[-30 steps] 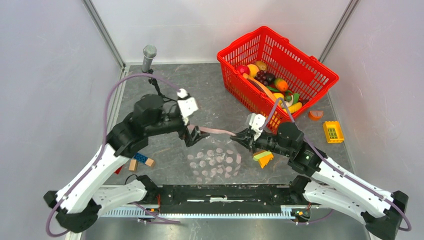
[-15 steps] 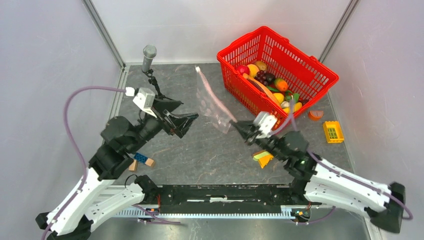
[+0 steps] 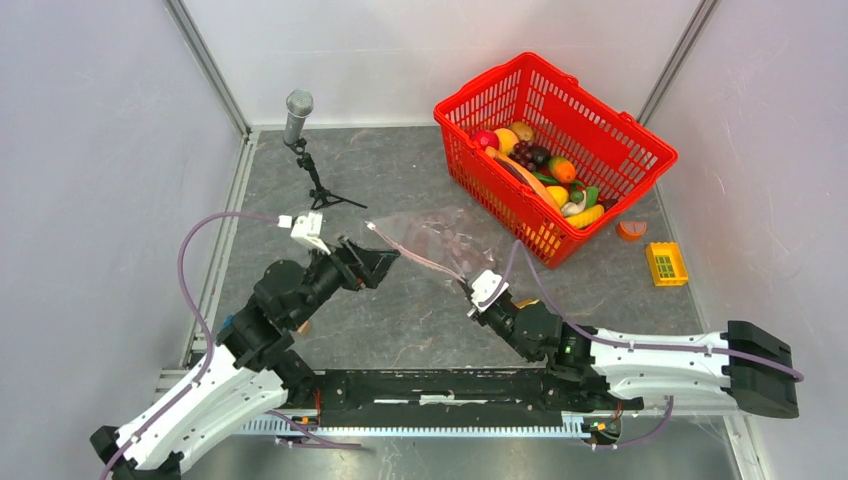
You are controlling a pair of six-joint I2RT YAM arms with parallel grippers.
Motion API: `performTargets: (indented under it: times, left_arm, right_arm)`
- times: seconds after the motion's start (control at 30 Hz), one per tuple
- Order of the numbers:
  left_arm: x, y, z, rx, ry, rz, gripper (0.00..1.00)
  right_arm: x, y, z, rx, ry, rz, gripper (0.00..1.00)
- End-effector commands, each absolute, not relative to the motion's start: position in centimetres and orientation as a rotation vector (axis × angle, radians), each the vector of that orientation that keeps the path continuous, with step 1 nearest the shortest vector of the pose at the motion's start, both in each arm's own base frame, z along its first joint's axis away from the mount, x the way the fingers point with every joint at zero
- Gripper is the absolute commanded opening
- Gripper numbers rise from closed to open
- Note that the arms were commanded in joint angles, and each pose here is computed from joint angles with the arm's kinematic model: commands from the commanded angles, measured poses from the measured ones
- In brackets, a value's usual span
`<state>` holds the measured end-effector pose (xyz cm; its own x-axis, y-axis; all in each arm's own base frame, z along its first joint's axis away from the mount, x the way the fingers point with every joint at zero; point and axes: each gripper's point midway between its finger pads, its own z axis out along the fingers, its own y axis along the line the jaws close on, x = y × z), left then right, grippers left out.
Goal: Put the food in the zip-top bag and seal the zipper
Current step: Open the zipper of the food storage bag at the center of the board.
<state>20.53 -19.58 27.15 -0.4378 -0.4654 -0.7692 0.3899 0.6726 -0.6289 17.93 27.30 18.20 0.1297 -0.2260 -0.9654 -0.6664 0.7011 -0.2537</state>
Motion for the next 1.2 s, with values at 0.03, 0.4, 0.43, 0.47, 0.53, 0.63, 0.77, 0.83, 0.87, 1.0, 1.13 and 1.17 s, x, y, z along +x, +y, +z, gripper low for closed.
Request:
performTargets:
  times: [0.03, 0.4, 0.43, 0.47, 0.53, 0.63, 0.77, 0.83, 0.87, 1.0, 1.13, 1.17]
  left_arm:
    - [19.5, -18.5, 27.1, -0.156, 1.721, -1.045, 0.91]
    - [21.3, -20.3, 22.2, -0.264, 1.815, -1.064, 0.83]
    - [21.4, -20.5, 22.1, -0.272, 1.809, -1.076, 0.80]
    - [21.5, -20.7, 22.2, -0.278, 1.790, -1.094, 0.77]
    - [21.6, -20.7, 22.2, -0.296, 1.774, -1.112, 0.75]
    - [21.5, -20.9, 22.4, -0.286, 1.770, -1.121, 0.82]
    - [21.3, -21.3, 22.7, -0.262, 1.754, -1.156, 0.90]
    - [21.4, -21.6, 22.7, -0.262, 1.738, -1.182, 0.91]
    - [21.4, -21.9, 22.7, -0.259, 1.734, -1.195, 0.87]
    - [21.5, -22.9, 22.0, -0.223, 1.775, -1.204, 0.67]
    - [21.4, -23.1, 21.3, -0.204, 1.806, -1.191, 0.29]
    - [21.4, -23.0, 21.2, -0.203, 1.806, -1.186, 0.23]
  right_arm:
    - [18.6, 27.4, 18.7, -0.634, 1.473, 0.395, 0.00]
    - [17.1, 29.0, 17.8, -0.695, 1.468, 0.479, 0.01]
    - [17.1, 29.0, 17.8, -0.691, 1.470, 0.483, 0.01]
    - [17.1, 29.0, 17.7, -0.689, 1.472, 0.483, 0.01]
    - [17.1, 29.0, 17.5, -0.694, 1.476, 0.479, 0.01]
    - [17.0, 29.2, 17.0, -0.726, 1.475, 0.456, 0.02]
    - [16.8, 29.3, 16.1, -0.751, 1.489, 0.436, 0.02]
    - [16.6, 29.7, 16.1, -0.766, 1.483, 0.450, 0.02]
    - [16.3, 29.9, 16.1, -0.775, 1.479, 0.461, 0.02]
    - [15.8, 30.2, 16.5, -0.776, 1.462, 0.488, 0.02]
    - [15.8, 30.0, 16.3, -0.763, 1.468, 0.497, 0.03]
    - [15.7, 30.0, 16.2, -0.763, 1.470, 0.500, 0.03]
